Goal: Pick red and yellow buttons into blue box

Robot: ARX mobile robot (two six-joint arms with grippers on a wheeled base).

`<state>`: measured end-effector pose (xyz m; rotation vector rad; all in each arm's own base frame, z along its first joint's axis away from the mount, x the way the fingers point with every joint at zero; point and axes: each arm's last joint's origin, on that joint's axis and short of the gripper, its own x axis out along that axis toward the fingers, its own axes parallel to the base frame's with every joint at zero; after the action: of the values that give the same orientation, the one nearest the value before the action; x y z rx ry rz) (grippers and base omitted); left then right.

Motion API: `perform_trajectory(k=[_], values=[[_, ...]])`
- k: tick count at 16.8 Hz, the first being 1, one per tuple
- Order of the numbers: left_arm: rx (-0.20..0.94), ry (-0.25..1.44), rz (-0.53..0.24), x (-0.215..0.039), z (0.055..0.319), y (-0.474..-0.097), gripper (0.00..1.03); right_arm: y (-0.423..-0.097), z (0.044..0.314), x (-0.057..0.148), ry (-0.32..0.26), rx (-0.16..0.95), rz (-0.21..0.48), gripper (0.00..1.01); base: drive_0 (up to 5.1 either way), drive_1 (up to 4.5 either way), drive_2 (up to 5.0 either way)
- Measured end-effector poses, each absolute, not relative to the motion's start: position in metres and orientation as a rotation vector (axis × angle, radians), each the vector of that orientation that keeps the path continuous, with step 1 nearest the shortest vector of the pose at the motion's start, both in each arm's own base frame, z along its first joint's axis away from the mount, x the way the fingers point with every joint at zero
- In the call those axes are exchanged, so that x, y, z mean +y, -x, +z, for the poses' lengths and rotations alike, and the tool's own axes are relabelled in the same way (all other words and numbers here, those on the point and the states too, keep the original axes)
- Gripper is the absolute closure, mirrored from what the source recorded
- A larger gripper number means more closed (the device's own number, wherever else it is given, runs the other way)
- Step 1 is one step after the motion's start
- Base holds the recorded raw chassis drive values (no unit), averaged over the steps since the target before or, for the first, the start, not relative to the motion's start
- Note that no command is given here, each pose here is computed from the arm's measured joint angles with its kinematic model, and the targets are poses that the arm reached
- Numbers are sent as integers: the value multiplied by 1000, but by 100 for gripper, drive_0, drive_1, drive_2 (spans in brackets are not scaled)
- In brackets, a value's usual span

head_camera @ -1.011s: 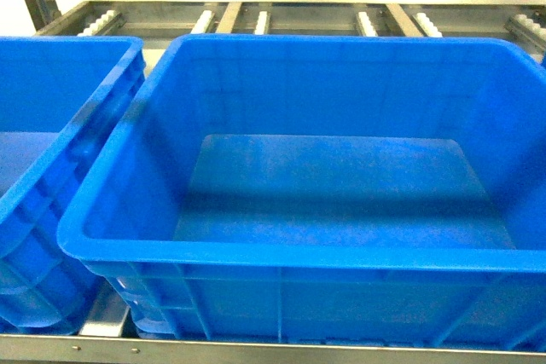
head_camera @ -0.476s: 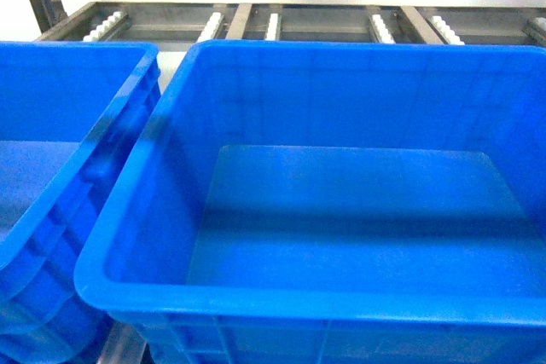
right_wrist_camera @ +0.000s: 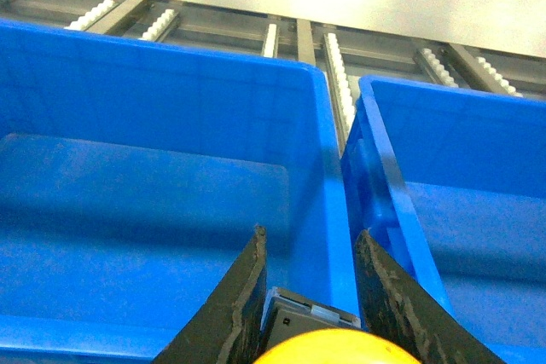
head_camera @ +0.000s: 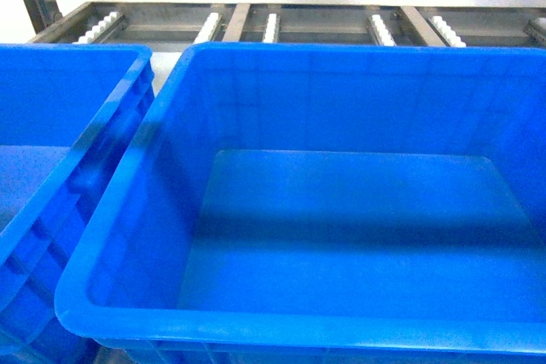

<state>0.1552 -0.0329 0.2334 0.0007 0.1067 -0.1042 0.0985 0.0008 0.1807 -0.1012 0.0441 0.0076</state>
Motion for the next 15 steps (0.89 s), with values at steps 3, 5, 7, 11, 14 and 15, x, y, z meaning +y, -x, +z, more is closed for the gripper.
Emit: perform_trajectory(k=[3, 5, 7, 11, 14, 15], values=[[107, -1, -104, -33, 233, -155, 78, -99, 185, 4, 100, 52, 33, 72, 0, 0, 0], [107, -1, -105, -33, 233, -155, 78, -99, 188, 6, 101, 46, 37, 72, 0, 0, 0], [107, -1, -104, -33, 233, -155, 78, -100, 192, 9, 101, 31, 47, 72, 0, 0, 0], [106, -1, -104, -33, 234, -155, 78, -119, 207, 25, 107, 13, 116, 72, 0, 0, 0], [107, -1, -104, -33, 233, -155, 78, -255, 184, 87, 195, 311, 301, 72, 0, 0, 0], [106, -1, -104, -33, 233, -155, 78, -273, 166, 94, 211, 436, 339, 72, 0, 0, 0]])
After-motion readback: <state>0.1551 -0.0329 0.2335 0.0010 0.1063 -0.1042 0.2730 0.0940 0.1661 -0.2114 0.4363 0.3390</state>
